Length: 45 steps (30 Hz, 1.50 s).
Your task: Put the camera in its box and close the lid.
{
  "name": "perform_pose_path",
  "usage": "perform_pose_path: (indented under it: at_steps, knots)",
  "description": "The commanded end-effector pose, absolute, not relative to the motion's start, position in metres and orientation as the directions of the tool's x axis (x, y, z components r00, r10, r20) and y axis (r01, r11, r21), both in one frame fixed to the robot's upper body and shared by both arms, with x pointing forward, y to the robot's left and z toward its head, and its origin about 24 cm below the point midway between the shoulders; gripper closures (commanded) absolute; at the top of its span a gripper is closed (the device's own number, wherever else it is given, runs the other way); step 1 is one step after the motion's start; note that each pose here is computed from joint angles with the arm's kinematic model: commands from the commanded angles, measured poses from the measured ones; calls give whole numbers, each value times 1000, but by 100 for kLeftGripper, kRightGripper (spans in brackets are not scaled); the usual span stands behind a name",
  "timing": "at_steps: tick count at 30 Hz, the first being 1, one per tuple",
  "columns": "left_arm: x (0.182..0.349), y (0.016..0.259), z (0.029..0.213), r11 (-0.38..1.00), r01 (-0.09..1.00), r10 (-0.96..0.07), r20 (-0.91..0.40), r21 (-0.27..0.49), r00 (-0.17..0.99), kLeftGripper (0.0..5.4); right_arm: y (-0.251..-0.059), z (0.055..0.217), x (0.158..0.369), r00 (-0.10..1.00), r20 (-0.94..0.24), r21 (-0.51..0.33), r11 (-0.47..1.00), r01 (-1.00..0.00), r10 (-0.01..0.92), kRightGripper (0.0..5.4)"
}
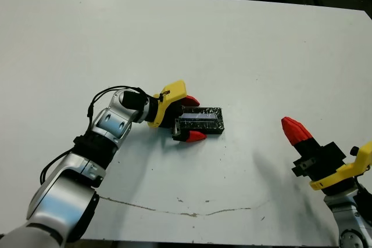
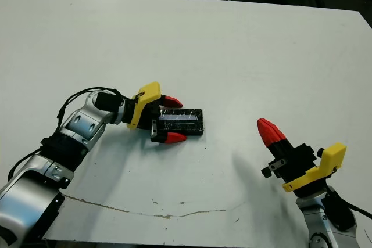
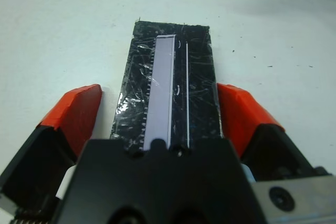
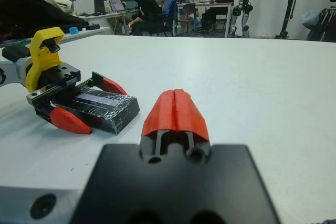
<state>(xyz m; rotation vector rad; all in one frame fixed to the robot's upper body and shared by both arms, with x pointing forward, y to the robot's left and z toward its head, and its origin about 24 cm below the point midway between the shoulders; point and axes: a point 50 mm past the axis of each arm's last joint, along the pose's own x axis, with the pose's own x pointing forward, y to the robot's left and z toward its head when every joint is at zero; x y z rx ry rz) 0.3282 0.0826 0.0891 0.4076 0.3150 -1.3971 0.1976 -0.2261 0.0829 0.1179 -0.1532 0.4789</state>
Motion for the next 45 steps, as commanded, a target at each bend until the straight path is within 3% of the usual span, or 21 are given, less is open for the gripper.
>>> perform_pose_path:
  at_steps: [1,5,13,21,27,37,40,45]
  knots:
    - [311,78,62,70,997,-875,-482,-19,52,1,-228,81,196,878,161,82,881,-466,450,540]
    - [312,86,66,90,994,-882,-468,-54,55,1,-228,81,195,878,164,71,883,-464,449,540]
    - [312,124,75,156,988,-895,-426,-15,135,1,-227,81,194,881,153,106,879,-465,448,540]
    - [308,173,84,326,945,-863,-408,-1,298,1,-226,81,197,871,163,96,872,-481,463,540]
    - [299,205,87,463,886,-815,-375,37,442,1,-226,80,197,867,168,101,867,-488,469,540]
    - [277,244,104,568,821,-764,-337,55,550,1,-225,80,197,863,169,109,861,-496,476,540]
    - [265,249,111,672,740,-718,-221,24,660,1,-224,80,197,863,166,109,861,-496,476,540]
    - [244,235,109,903,426,-419,106,-55,902,55,-224,80,199,872,182,93,874,-476,455,540]
